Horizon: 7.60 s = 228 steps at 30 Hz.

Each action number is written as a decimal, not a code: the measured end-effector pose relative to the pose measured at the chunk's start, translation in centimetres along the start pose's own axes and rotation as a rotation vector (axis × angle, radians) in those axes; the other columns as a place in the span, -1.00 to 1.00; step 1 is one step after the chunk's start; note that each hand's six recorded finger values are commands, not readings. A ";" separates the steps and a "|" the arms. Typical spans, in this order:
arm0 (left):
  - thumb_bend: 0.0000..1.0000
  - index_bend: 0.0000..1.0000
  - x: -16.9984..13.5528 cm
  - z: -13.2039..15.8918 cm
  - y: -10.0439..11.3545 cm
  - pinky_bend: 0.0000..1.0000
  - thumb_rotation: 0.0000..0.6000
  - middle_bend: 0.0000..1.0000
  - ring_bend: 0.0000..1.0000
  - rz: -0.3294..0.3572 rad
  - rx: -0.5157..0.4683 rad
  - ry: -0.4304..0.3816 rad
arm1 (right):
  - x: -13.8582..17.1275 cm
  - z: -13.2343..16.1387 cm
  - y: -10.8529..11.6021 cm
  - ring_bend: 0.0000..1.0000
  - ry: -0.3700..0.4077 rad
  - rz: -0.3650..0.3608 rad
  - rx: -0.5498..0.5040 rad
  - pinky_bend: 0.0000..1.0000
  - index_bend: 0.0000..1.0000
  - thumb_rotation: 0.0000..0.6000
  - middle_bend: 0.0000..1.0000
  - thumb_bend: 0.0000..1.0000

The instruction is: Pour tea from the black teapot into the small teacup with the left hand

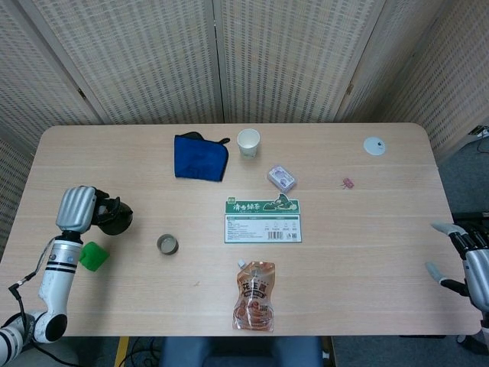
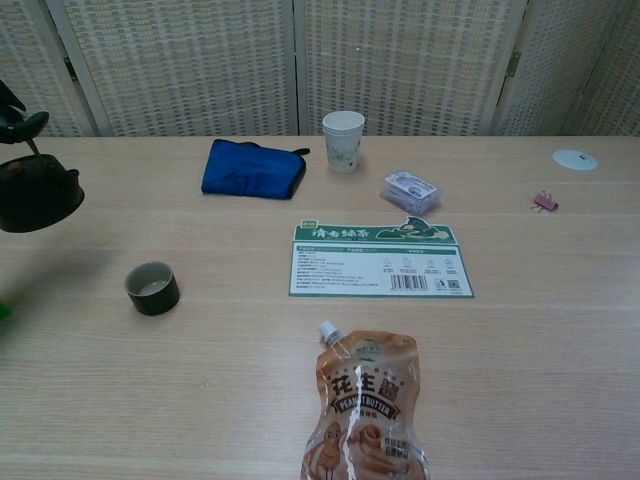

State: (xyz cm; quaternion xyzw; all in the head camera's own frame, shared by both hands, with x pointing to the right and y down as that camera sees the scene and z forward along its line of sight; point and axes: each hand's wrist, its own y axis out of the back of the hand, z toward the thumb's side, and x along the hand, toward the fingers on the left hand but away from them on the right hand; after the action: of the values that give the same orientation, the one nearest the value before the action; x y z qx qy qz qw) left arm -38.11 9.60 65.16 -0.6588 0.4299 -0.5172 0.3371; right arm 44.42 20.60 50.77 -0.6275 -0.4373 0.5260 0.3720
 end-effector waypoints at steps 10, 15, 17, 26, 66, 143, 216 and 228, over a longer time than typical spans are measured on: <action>-0.06 1.00 -1.3 1.6 0.0 0.11 -0.05 1.00 1.00 -0.007 0.029 -0.072 | 0.2 -0.2 -0.1 -0.56 -0.003 0.001 -0.004 -0.63 -0.48 1.00 -0.40 -0.61; -0.05 1.00 -1.8 2.3 -0.1 0.11 -0.20 1.00 1.00 -0.008 0.050 -0.099 | 0.3 -0.3 0.0 -0.56 -0.005 -0.001 -0.006 -0.63 -0.48 1.00 -0.40 -0.61; -0.05 1.00 -2.0 2.5 -0.1 0.11 -0.26 1.00 0.99 -0.011 0.052 -0.104 | 0.3 -0.3 0.0 -0.56 -0.005 -0.001 -0.007 -0.63 -0.48 1.00 -0.41 -0.61; -0.06 1.00 -2.5 2.7 -0.2 0.11 -0.28 1.00 0.94 -0.029 0.091 -0.116 | 0.3 -0.4 -0.1 -0.56 -0.004 -0.004 -0.009 -0.63 -0.48 1.00 -0.41 -0.61; -0.06 0.91 -3.3 4.7 -1.3 0.07 0.81 1.00 0.86 -0.069 0.134 -0.196 | -1.1 0.3 1.1 -0.56 0.009 -0.032 0.024 -0.63 -0.48 1.00 -0.41 -0.61; -0.06 0.93 -4.2 9.0 -5.9 0.06 0.99 1.00 0.86 0.133 0.602 -0.504 | -0.2 -0.4 1.6 -0.56 -0.023 -0.041 0.028 -0.63 -0.48 1.00 -0.41 -0.61; -0.43 0.91 -1.6 6.5 -3.4 0.05 -0.10 1.00 0.85 -0.084 -0.234 -0.156 | -0.3 -0.4 1.4 -0.56 -0.022 -0.044 0.020 -0.63 -0.48 1.00 -0.41 -0.61; -0.62 0.90 0.0 4.7 -3.1 0.02 -0.67 1.00 0.85 -0.072 -0.235 -0.083 | -0.1 -0.7 1.4 -0.56 -0.029 -0.044 0.018 -0.63 -0.48 1.00 -0.41 -0.61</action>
State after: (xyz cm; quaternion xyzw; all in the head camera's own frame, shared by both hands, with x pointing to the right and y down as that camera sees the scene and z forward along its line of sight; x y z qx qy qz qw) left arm -32.89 10.89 66.83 -0.7296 0.4493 -0.4475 0.2563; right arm 45.28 20.03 49.63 -0.6064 -0.4518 0.5307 0.3827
